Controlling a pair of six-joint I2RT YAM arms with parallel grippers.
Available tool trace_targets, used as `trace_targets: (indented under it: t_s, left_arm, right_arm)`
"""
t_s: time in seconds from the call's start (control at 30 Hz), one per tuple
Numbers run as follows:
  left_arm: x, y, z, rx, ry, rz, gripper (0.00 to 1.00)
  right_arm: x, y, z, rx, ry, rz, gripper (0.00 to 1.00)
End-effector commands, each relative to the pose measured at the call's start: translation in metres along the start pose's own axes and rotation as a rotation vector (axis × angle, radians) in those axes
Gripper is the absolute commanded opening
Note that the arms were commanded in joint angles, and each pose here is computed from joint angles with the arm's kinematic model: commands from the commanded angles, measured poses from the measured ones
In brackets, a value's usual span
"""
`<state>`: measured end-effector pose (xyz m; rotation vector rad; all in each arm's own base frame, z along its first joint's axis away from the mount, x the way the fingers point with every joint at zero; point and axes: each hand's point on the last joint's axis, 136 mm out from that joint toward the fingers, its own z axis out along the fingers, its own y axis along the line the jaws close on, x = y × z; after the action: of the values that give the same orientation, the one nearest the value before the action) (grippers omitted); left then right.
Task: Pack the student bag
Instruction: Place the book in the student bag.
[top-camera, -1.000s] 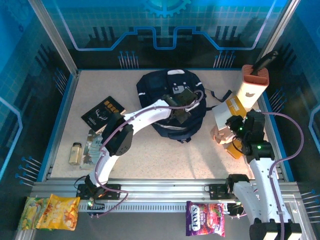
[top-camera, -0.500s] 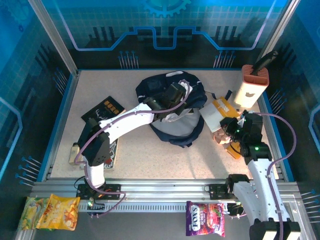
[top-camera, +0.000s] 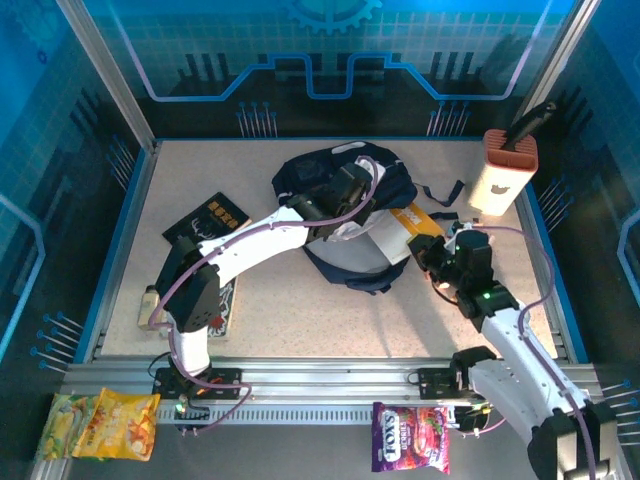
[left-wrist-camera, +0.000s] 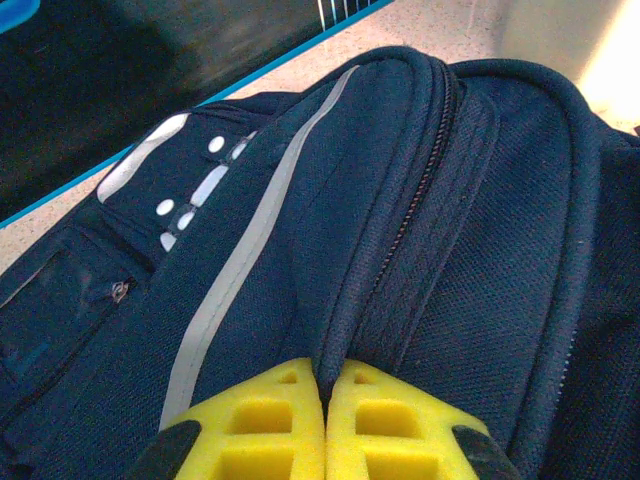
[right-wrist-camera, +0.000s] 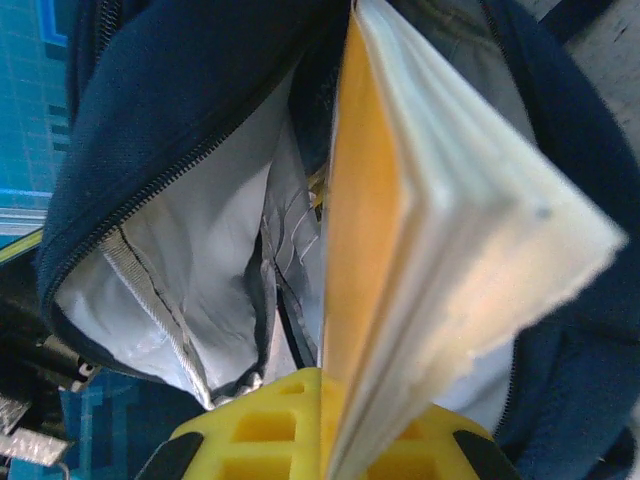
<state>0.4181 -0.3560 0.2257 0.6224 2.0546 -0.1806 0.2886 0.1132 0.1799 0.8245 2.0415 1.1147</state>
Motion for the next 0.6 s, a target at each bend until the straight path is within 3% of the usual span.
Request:
trace_targets:
  t_s: [0.0,0.33,0.43,0.57]
  left_arm:
    - [-0.075,0.003,-0.036,0.032,-0.229,-0.103,0.0]
    - [-0.1,0.01,-0.05,0.016,-0.289,-0.115,0.0]
    - [-0.103,0.011,-0.051,0.012,-0.302,-0.129,0.0]
    - [-0.106,0.012,-0.052,0.02,-0.302,-0.139,0.0]
  right_arm:
    - [-0.01,0.02,0.015,-0.069,-0.068,0.042,0.0]
    - [-0.006,-0.008,0.083,0.148,-0.094,0.031,0.0]
    - [-0.006,-0.013,0.103,0.164,-0.116,0.046,0.0]
    - [-0.007,-0.009,0.132,0.141,-0.113,0.069,0.07]
